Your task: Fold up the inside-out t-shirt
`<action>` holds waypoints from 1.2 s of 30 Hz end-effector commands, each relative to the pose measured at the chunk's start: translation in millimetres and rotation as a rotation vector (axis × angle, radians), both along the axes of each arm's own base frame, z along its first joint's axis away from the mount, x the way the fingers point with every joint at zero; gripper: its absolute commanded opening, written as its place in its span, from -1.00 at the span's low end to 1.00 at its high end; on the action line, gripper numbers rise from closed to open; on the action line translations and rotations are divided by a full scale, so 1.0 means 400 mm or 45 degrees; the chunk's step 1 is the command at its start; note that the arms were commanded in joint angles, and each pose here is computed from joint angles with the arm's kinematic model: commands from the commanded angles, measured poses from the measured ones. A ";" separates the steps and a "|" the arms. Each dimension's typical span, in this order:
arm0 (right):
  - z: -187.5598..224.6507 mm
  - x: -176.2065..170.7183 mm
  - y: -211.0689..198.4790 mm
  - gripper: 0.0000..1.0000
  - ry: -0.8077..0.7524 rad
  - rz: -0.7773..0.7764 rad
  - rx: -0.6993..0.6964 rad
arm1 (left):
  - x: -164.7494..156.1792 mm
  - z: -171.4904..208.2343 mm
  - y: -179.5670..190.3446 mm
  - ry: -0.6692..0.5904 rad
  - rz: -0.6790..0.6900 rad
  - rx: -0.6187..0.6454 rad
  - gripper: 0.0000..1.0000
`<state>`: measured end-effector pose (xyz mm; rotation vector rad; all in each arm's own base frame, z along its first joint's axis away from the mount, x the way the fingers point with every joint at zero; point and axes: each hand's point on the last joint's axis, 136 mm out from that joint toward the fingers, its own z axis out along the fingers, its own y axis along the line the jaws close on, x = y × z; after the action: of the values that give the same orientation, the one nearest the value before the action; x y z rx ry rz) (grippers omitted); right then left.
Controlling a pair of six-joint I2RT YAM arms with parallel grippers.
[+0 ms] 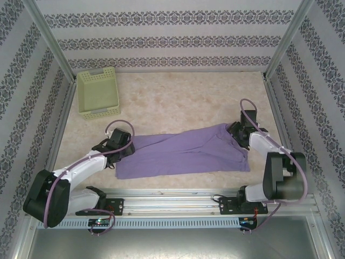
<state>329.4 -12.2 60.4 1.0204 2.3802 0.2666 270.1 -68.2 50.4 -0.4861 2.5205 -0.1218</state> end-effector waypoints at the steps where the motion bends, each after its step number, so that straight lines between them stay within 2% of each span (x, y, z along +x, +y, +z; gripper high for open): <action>1: 0.098 -0.008 0.030 0.24 -0.118 0.138 -0.105 | 0.028 0.082 -0.021 -0.045 -0.079 0.012 0.30; 5: 0.118 -0.041 0.115 0.28 -0.118 0.275 -0.118 | 0.054 0.105 -0.085 -0.072 -0.157 -0.046 0.30; 9: 0.052 -0.081 0.204 0.32 -0.054 0.354 0.002 | 0.057 0.035 -0.116 0.009 -0.154 -0.097 0.30; 13: -0.034 -0.137 0.176 0.35 0.104 0.292 -0.046 | 0.031 -0.037 -0.093 0.102 -0.101 -0.057 0.32; 18: -0.094 -0.196 0.124 0.38 0.190 0.193 -0.043 | -0.023 -0.099 -0.030 0.131 -0.009 -0.011 0.40; 21: -0.105 -0.205 0.104 0.38 0.171 0.133 0.051 | -0.033 -0.120 -0.013 0.148 0.018 -0.071 0.43; 23: -0.094 -0.201 0.095 0.40 0.157 0.117 0.058 | -0.029 -0.112 -0.013 0.152 0.021 -0.086 0.45; 25: -0.076 -0.192 0.092 0.51 0.143 0.131 0.044 | -0.021 -0.093 -0.004 0.135 0.025 -0.059 0.46; 30: 0.006 -0.185 0.039 0.82 0.164 0.173 -0.158 | -0.008 -0.031 0.034 0.043 0.074 -0.046 0.57; 32: 0.029 -0.184 0.020 0.95 0.163 0.180 -0.217 | -0.008 -0.010 0.029 0.010 0.067 -0.089 0.58; 36: 0.022 -0.174 0.007 0.96 0.224 0.219 -0.262 | 0.005 0.032 -0.033 -0.131 -0.011 -0.286 0.60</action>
<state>268.2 5.3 73.4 0.8140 2.5226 0.1332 276.8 -69.1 62.7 -0.5599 2.4369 -0.3087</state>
